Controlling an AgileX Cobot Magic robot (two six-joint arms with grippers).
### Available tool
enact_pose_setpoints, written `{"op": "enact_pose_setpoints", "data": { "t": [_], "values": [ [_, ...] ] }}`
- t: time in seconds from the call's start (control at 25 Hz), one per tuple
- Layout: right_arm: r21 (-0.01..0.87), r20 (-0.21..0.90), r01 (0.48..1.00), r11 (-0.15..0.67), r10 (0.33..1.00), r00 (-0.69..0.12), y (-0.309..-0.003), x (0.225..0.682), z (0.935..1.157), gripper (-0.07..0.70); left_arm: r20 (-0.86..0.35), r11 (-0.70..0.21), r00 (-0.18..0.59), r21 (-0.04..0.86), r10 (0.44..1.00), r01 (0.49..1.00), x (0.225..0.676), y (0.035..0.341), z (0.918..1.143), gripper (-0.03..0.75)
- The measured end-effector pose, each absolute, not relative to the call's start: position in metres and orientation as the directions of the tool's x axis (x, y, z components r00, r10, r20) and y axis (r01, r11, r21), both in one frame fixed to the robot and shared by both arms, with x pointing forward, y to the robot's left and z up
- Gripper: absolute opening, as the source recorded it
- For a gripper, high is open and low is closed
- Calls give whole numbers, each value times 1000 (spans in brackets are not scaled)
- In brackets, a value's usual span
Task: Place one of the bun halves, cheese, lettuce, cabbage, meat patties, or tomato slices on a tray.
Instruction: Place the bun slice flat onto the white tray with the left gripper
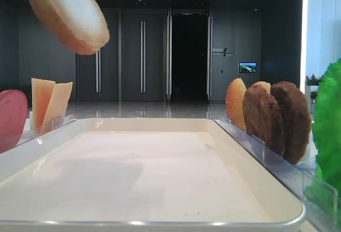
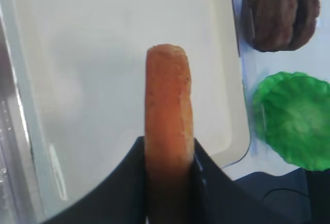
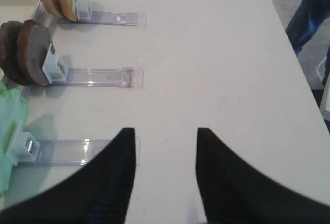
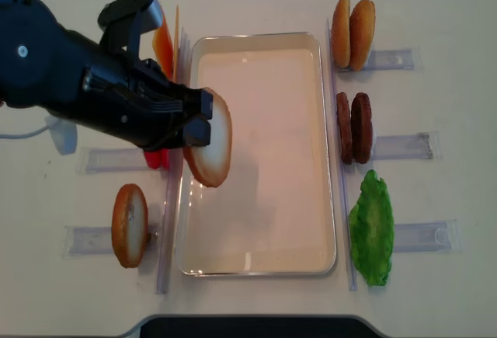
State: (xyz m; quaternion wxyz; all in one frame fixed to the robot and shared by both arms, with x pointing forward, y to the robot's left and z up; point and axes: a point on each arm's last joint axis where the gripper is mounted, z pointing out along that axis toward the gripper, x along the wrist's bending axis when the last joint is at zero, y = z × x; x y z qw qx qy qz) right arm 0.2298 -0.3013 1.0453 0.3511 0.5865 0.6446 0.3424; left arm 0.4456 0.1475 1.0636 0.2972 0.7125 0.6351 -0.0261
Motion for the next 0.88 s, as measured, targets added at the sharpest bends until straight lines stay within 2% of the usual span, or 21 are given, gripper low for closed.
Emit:
{"op": "enact_pose_setpoints", "data": {
  "t": [0.36,0.52,0.68,0.88],
  "values": [
    [853,-51,516,78,997,-66,-301,230,1045,302,-484,3,198,382,852,924,443,143,1051,139],
    [853,-51,516,78,997,-66,-301,230,1045,302,-560,-10,232,371,795,929,447,130,1043,139],
    [853,-51,516,78,997,-66,-301,230,1045,302,-630,-10,225,327,743,945,459,113,1024,139],
    [853,-51,516,78,997,-66,-301,230,1045,302,-661,-29,230,301,714,953,468,102,1005,139]
  ]
}}
